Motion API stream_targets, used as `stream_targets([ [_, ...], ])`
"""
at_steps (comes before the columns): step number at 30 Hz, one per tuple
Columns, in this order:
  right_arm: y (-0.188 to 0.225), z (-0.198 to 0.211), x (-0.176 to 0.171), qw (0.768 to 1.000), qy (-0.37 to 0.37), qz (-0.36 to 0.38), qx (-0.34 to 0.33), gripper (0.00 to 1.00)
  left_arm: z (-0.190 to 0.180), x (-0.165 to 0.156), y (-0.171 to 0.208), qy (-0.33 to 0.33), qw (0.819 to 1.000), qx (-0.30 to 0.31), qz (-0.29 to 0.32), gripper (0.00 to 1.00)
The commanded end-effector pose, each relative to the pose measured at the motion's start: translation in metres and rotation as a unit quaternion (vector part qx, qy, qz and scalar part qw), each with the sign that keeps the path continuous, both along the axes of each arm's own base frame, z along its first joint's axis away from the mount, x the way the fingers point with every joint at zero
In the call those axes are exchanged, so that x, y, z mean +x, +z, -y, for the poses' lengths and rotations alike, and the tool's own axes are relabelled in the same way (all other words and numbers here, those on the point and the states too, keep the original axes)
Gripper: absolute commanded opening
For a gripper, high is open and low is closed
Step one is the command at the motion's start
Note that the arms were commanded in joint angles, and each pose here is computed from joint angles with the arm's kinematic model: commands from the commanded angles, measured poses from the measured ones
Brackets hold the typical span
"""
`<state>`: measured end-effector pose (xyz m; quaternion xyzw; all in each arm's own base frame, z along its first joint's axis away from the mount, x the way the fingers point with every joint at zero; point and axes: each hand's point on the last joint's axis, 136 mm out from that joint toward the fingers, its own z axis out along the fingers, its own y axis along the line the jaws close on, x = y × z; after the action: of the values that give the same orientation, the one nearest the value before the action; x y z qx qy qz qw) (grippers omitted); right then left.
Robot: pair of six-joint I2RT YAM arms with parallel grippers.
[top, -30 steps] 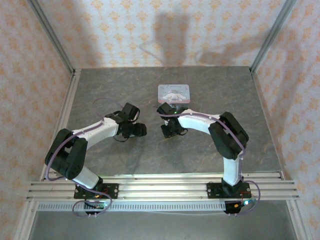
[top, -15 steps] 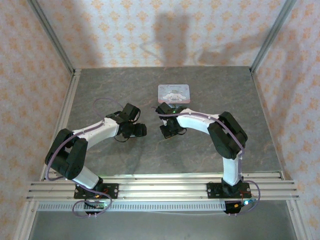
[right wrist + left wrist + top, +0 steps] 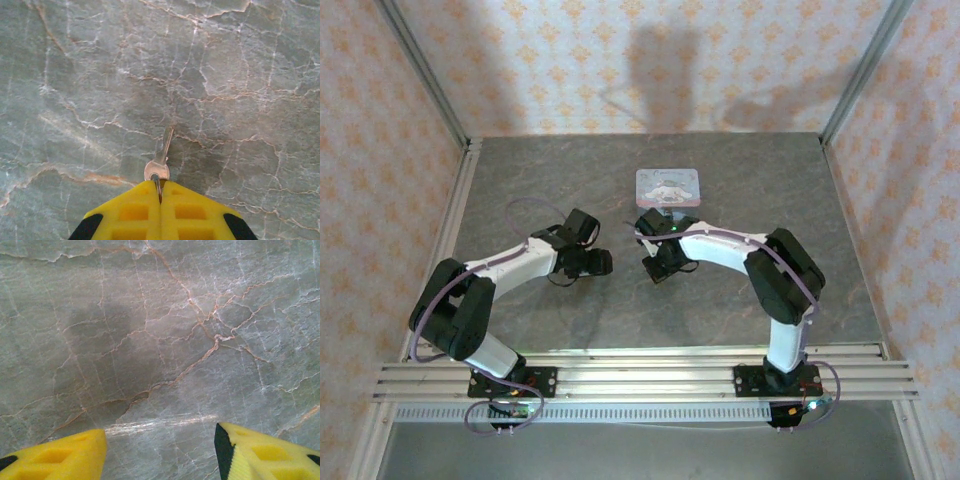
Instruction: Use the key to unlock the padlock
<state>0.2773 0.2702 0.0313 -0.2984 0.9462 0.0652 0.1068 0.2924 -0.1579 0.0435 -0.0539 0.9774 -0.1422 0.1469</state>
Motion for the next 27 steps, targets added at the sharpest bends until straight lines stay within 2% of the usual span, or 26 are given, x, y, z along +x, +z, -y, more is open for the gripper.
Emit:
stream_targets([
  [1,0.012,-0.008,-0.001,0.999,0.02,0.015,0.024,0.0,0.007,0.004,0.011,0.002,0.999,-0.025,0.025,0.59],
  [9,0.012,-0.016,-0.001,0.998,0.013,0.013,0.055,0.0,0.013,0.004,0.018,0.0,0.997,-0.066,0.049,0.59],
  [13,0.011,-0.018,-0.001,0.998,0.011,0.011,0.06,0.0,0.013,0.006,0.02,0.033,0.993,-0.103,0.046,0.58],
  [27,0.034,-0.02,0.003,0.994,0.044,0.056,0.077,0.0,0.019,0.014,0.035,0.055,0.984,-0.159,0.062,0.55],
])
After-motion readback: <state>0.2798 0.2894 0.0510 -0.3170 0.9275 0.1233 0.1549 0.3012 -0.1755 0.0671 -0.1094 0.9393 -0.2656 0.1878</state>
